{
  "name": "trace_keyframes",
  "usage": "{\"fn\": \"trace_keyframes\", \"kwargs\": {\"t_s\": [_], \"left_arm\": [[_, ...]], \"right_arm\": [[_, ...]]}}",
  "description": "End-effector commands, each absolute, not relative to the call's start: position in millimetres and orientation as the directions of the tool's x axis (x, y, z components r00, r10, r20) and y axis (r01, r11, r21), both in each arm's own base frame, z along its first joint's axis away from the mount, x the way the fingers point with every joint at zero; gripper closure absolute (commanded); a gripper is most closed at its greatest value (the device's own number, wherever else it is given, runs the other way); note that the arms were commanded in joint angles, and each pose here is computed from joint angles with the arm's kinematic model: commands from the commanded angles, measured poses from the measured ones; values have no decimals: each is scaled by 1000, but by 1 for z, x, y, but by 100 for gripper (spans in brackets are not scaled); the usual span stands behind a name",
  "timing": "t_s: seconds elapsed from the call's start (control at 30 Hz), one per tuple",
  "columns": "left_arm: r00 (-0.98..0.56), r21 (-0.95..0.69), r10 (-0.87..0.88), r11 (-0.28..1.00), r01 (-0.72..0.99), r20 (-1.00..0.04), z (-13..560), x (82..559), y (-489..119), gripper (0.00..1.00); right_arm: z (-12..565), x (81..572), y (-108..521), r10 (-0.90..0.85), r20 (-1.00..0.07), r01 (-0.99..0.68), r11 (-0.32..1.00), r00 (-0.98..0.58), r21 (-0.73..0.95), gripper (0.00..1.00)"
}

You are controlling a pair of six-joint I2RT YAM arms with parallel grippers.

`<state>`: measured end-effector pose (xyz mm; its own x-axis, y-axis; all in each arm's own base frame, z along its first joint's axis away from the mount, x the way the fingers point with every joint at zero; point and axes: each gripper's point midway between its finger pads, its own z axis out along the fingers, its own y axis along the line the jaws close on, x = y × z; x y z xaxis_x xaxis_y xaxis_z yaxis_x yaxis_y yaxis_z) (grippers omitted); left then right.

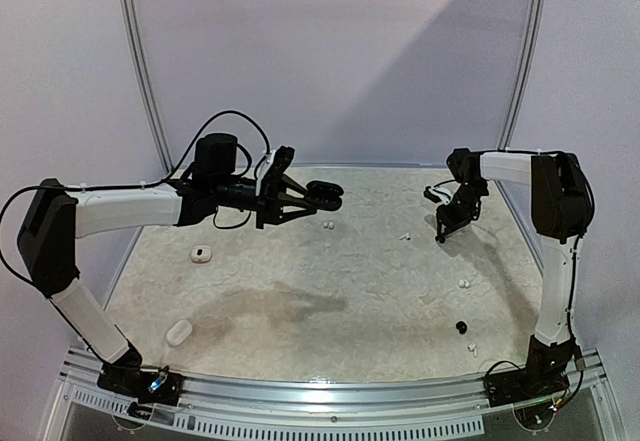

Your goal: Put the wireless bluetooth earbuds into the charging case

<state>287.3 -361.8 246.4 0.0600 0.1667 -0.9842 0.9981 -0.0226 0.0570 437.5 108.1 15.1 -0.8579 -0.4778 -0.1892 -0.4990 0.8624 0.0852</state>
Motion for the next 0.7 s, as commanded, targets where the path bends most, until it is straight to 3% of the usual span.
{"fn": "trace_keyframes", "kwargs": {"t_s": [0.0, 0.2, 0.67], "left_arm": [[92, 92, 157, -10, 996, -983, 251, 292, -360, 100], [98, 99, 160, -3, 995, -982, 251, 292, -359, 100], [112, 113, 163, -5, 994, -980, 250, 289, -359, 100]], "right_arm": [[7, 416, 113, -461, -148, -481, 864, -875, 151, 72], [8, 403, 116, -439, -137, -458, 868, -888, 192, 81], [12, 383, 120, -404, -121, -421, 874, -907, 243, 78]]}}
